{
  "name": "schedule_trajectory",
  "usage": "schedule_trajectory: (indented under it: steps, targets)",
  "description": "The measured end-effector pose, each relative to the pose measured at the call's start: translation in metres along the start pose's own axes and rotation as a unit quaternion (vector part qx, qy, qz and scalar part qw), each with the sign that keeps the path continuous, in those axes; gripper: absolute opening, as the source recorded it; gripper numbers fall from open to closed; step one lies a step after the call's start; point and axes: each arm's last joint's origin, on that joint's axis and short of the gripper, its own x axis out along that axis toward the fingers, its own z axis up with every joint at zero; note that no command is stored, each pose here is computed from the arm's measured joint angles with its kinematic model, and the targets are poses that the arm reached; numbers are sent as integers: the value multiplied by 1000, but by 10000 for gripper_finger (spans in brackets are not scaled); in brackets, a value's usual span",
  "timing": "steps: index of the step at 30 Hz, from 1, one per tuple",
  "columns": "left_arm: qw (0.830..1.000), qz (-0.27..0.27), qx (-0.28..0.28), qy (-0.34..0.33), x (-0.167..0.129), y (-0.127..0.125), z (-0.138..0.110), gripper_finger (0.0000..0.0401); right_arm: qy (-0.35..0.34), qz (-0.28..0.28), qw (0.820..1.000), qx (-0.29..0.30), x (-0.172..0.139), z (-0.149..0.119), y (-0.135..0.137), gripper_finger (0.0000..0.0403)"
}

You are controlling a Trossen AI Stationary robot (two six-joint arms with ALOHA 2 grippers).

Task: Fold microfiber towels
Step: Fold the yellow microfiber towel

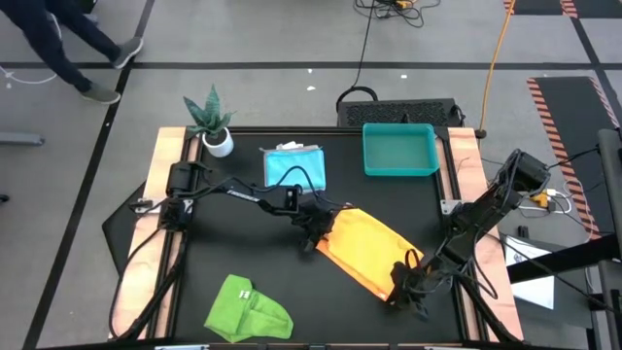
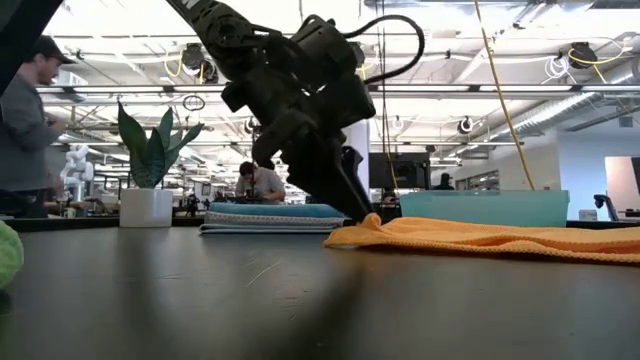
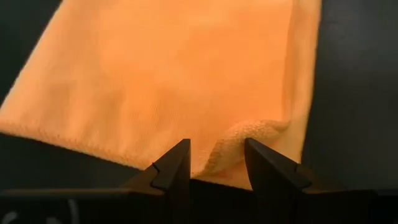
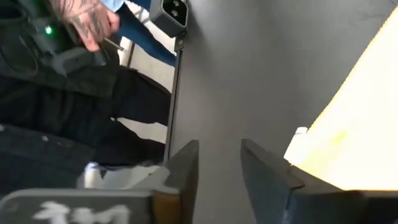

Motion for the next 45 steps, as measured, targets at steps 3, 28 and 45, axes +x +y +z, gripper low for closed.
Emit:
schedule_trajectory:
  steps: [3, 28, 45]
  targets:
    - [1000, -12, -8, 8, 0, -1, -2, 152, 11, -16, 1000, -21, 0, -2, -3, 140]
    - [999, -13, -37, 10, 0, -2, -2, 69, 63, -127, 983, -116, -5, -18, -20, 118]
    - [999, -11, -43, 10, 0, -2, -2, 67, 87, -106, 978, -155, 4, -23, -21, 118]
